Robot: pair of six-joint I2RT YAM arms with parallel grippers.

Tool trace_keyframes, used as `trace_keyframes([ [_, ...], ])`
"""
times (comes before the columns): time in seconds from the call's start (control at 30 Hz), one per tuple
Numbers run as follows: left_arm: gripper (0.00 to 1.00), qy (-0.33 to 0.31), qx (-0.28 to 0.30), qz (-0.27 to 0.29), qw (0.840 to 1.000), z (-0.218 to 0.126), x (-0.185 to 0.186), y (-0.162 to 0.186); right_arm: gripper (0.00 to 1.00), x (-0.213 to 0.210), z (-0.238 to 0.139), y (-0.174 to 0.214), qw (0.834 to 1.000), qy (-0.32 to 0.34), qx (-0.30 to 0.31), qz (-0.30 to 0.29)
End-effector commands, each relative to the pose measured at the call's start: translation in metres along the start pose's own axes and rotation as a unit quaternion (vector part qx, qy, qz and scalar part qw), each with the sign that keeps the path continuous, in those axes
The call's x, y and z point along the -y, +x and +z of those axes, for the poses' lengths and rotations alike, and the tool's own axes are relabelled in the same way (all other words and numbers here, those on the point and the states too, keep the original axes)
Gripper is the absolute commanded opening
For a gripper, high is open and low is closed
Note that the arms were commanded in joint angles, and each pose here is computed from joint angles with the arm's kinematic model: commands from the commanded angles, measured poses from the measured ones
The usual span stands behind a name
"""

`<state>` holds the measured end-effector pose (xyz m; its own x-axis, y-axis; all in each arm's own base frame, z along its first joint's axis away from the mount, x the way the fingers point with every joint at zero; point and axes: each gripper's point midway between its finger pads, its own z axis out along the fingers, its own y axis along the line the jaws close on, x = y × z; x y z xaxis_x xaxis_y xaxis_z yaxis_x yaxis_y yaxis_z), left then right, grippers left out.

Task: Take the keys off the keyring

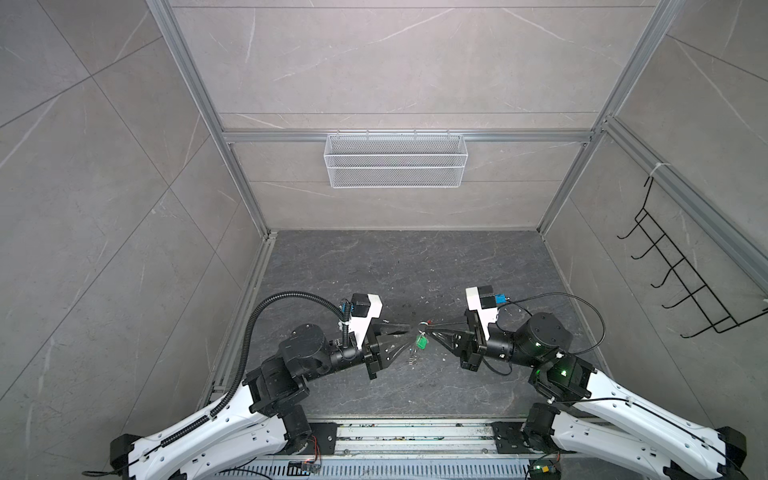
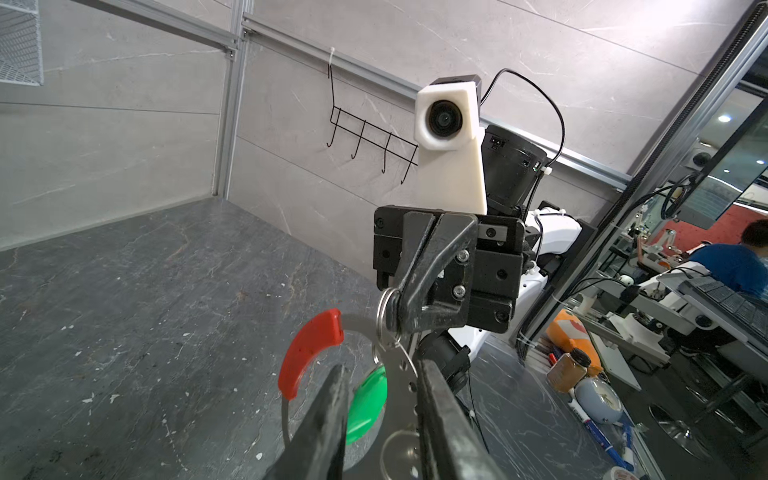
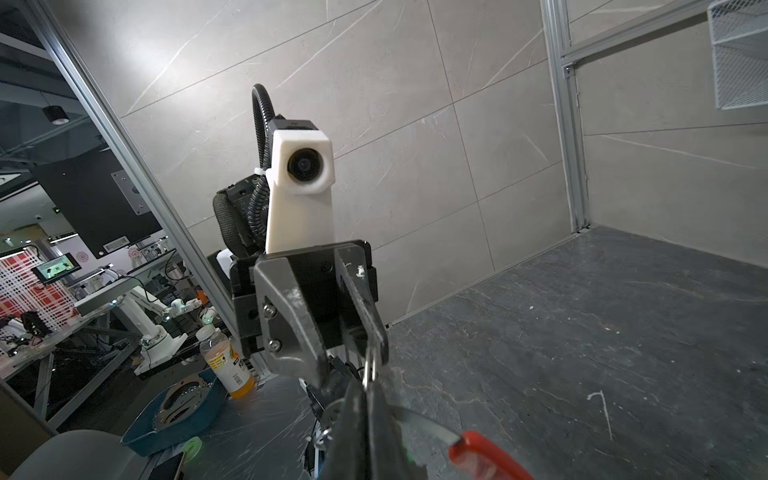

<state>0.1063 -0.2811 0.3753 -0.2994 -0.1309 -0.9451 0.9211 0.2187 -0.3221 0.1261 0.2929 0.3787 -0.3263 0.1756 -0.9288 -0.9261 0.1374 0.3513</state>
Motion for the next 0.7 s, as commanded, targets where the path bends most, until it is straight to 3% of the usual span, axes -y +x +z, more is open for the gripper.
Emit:
trace_keyframes([
  [0.0, 0.27, 0.025, 0.044, 0.031, 0.998, -0.0024, 0.0134, -0.0248, 0.00, -0.0082, 0.0002, -0.0086, 1.000, -0.020, 0.019, 0.002],
  [0.17, 0.24, 0.013, 0.043, 0.037, 0.998, -0.0020, 0.0090, -0.0248, 0.00, -0.0106, 0.0010, -0.0078, 0.999, -0.028, 0.016, 0.004],
  [0.67, 0.27, 0.017, 0.041, 0.044, 0.998, 0.0022, 0.0102, -0.0260, 0.00, -0.0129, 0.0046, -0.0033, 0.999, -0.042, 0.009, 0.013],
])
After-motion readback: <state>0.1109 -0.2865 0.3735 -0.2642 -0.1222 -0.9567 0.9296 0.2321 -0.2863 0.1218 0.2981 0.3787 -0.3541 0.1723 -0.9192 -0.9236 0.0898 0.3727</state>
